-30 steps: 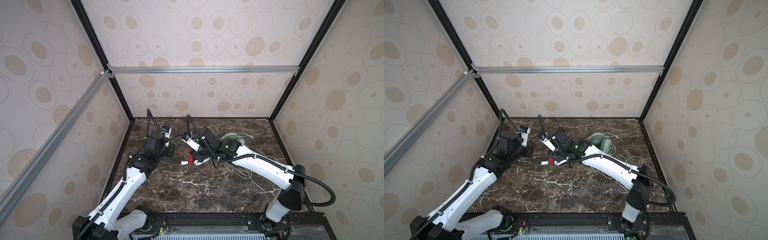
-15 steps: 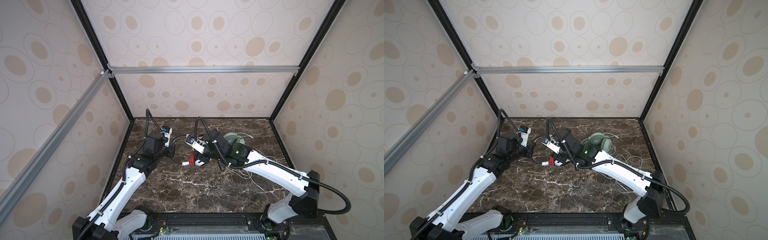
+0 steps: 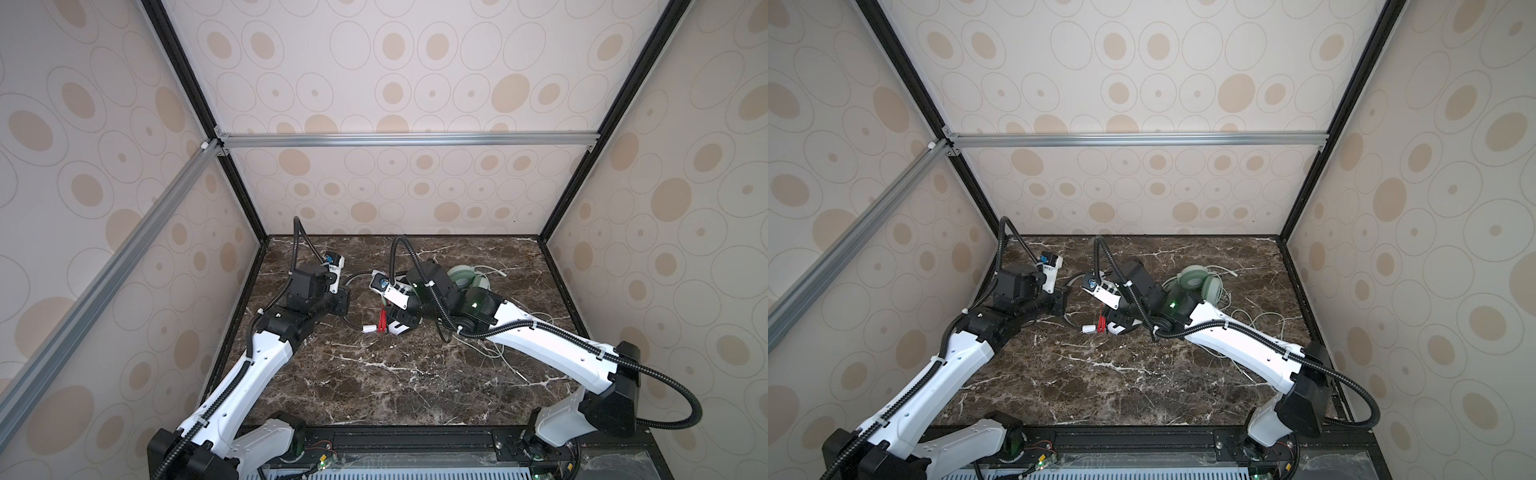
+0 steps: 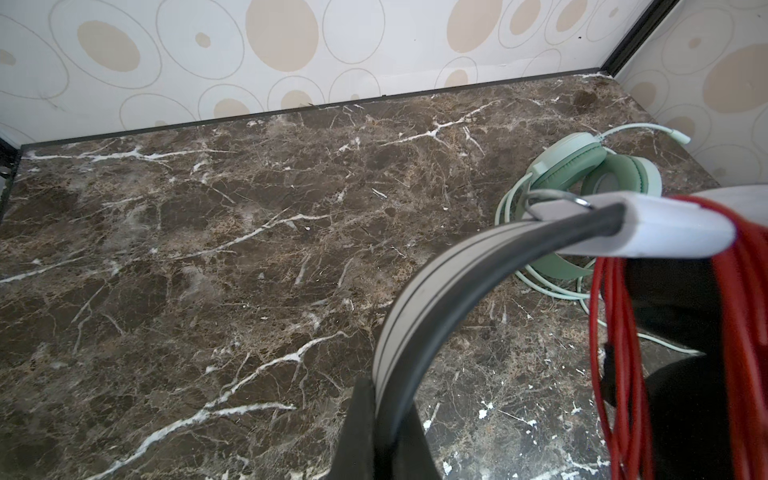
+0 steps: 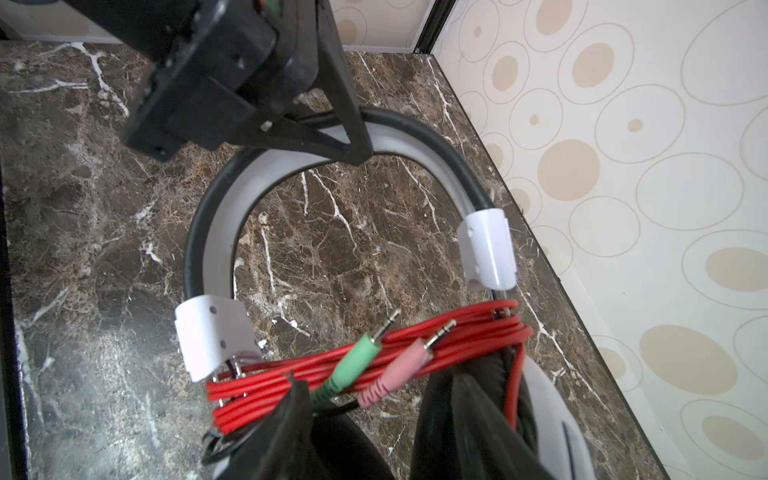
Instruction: Wrap the headphones
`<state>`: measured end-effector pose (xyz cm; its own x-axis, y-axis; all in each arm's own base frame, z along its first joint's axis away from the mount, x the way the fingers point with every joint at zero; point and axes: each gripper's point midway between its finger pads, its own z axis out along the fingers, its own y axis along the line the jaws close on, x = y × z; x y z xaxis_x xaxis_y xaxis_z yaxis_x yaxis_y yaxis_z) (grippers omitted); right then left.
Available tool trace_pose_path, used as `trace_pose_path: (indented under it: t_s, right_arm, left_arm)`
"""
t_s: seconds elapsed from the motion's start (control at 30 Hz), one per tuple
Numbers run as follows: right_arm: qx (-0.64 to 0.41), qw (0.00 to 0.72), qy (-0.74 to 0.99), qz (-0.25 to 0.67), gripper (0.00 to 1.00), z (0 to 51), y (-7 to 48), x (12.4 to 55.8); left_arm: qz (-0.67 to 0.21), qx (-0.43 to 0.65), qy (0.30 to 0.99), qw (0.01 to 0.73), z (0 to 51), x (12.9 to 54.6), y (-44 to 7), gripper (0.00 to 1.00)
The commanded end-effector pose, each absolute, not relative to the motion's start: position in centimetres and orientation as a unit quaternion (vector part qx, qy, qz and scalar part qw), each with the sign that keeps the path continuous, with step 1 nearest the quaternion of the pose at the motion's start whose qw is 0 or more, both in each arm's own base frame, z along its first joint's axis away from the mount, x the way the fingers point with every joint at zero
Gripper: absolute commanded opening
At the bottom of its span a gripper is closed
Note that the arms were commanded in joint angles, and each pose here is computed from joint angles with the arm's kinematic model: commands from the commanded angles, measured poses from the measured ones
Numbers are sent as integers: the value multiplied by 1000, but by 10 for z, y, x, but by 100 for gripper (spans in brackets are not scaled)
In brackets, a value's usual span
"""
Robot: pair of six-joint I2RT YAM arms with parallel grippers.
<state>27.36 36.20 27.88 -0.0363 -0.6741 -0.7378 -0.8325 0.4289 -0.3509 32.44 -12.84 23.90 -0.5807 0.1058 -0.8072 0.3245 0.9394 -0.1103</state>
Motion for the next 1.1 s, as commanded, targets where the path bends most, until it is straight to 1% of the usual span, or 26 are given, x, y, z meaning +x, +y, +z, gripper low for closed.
trace_pose_path:
  t_s: [0.0,0.13,0.33,0.5,0.6,0.8,0.97,1.07]
  right_arm:
    - [-494,479,719,94,57,293,355,284]
    - [-485,480,723,105,57,288,357,284]
    - [-481,476,723,140,60,284,368,279]
    - [-479,470,725,155,64,280,372,278]
    - [-480,468,726,151,65,280,371,277]
    - [-482,475,719,157,69,286,369,274]
    - [-468,491,716,163,79,302,369,276]
    - [-453,495,723,165,87,311,366,280]
  left_arm:
    - [-155,120,871,450,267,324,-136,0]
    - [-160,98,891,412,258,321,-136,0]
    - [-129,63,912,385,249,321,-123,0]
    - [-128,45,913,384,249,326,-121,0]
    - [-128,33,916,378,245,328,-121,0]
    - [-125,8,919,373,238,333,-117,0]
    - [-119,-13,925,361,226,340,-109,0]
    - [-125,-28,921,368,225,349,-103,0]
